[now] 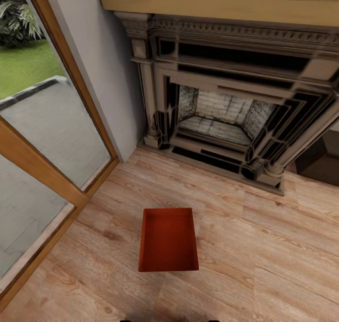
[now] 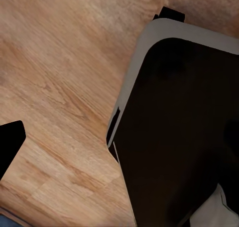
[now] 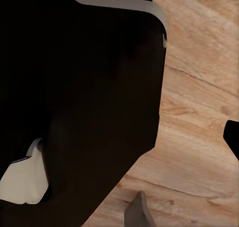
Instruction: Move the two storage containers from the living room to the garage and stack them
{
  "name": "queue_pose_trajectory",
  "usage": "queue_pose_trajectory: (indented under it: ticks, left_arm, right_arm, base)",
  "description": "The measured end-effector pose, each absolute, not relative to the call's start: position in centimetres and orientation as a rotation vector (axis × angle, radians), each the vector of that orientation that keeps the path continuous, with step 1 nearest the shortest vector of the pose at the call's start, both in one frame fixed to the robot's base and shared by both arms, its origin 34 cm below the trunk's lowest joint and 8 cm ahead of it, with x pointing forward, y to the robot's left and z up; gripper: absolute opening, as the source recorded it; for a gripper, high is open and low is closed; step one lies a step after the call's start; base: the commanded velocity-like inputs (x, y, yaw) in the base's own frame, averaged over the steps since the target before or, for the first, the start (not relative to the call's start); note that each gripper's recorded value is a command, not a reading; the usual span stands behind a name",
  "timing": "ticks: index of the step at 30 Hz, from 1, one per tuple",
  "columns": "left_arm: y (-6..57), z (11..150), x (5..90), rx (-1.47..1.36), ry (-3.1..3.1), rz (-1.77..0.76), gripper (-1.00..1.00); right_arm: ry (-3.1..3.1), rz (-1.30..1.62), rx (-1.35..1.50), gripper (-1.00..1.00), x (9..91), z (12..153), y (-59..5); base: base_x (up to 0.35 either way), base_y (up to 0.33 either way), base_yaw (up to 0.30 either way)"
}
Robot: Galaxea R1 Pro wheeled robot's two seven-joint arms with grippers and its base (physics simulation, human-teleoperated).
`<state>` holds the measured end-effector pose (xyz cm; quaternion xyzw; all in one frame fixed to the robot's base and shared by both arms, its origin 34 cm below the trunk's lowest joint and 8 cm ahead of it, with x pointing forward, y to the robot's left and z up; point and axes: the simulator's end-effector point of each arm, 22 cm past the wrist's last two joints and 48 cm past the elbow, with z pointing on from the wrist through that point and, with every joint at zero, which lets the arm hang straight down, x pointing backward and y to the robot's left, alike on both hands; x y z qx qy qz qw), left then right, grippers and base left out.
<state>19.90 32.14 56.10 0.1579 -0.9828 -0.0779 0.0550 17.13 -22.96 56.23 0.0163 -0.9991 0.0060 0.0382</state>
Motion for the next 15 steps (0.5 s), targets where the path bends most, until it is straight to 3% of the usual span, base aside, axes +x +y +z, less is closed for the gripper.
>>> queue_pose_trajectory:
  ticks: [15]
  left_arm:
    - [32.14,56.1,19.83,0.479,-2.983,-0.237,1.0]
  right_arm:
    - [-3.057,0.01,0.049,1.0,16.93,56.24,-22.74]
  base:
    - [0.0,0.0,0.0]
